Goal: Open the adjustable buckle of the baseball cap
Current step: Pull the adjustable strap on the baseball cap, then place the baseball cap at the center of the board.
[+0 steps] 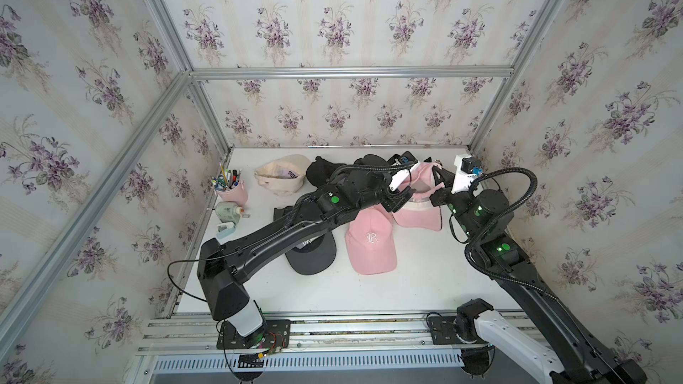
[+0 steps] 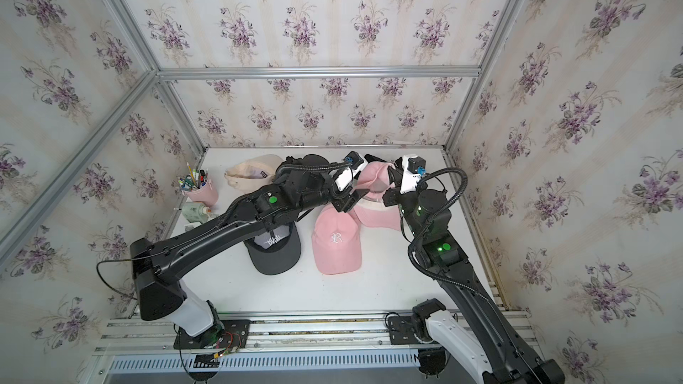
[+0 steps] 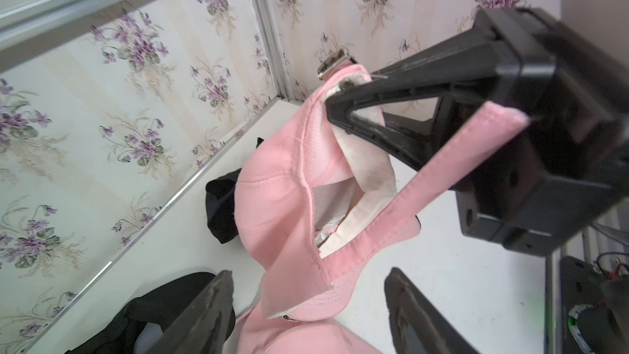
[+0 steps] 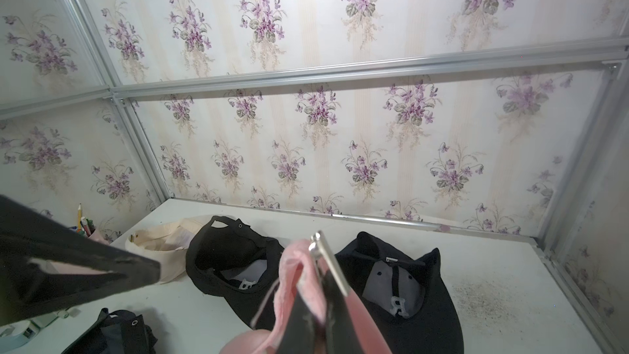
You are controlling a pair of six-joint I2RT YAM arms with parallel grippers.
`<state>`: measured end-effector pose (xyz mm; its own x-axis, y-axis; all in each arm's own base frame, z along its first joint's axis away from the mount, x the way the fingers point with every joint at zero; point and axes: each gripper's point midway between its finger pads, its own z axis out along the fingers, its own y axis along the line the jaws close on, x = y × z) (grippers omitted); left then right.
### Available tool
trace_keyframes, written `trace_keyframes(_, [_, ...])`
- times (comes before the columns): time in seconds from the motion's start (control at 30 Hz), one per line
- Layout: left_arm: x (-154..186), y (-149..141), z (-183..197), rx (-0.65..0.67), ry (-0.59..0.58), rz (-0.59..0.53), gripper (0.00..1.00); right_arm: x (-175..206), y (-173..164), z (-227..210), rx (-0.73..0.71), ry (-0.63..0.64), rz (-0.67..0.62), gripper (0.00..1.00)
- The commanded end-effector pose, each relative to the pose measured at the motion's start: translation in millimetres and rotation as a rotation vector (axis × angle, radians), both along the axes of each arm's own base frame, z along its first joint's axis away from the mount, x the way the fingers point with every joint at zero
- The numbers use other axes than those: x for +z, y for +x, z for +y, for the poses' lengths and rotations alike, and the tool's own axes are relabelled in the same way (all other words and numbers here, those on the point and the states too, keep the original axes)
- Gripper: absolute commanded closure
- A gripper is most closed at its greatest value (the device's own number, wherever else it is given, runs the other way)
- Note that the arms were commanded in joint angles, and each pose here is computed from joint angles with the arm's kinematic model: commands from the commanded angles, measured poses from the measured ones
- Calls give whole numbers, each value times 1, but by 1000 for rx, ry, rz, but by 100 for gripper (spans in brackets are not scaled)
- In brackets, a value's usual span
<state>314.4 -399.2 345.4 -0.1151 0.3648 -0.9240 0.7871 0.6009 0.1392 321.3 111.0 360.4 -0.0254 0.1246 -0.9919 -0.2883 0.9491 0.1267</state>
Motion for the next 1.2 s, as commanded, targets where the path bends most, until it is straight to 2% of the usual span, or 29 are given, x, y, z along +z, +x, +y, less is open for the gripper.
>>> trace_keyframes(0.0, [20, 3, 8, 57, -88, -49, 28, 14, 7, -7, -54, 80, 4, 100])
trace_keyframes(0.27, [-4, -37, -10, -91, -146, -24, 32, 36, 20, -11, -99, 190, 31, 100])
trace_keyframes(0.47, [-24, -46, -40, -150, -176, 20, 32, 43, 28, -15, -137, 278, 61, 100])
trace_keyframes(0.83, [-38, -27, -86, -172, -310, 53, 30, 44, 26, -25, -190, 400, 94, 100])
trace_keyframes(0.97, [-47, -19, -100, -170, -320, 72, 29, 42, 24, -28, -201, 426, 101, 100])
trace_keyframes(1.17, [-67, 5, -110, -95, -282, 118, 30, 42, 20, -32, -217, 459, 105, 100])
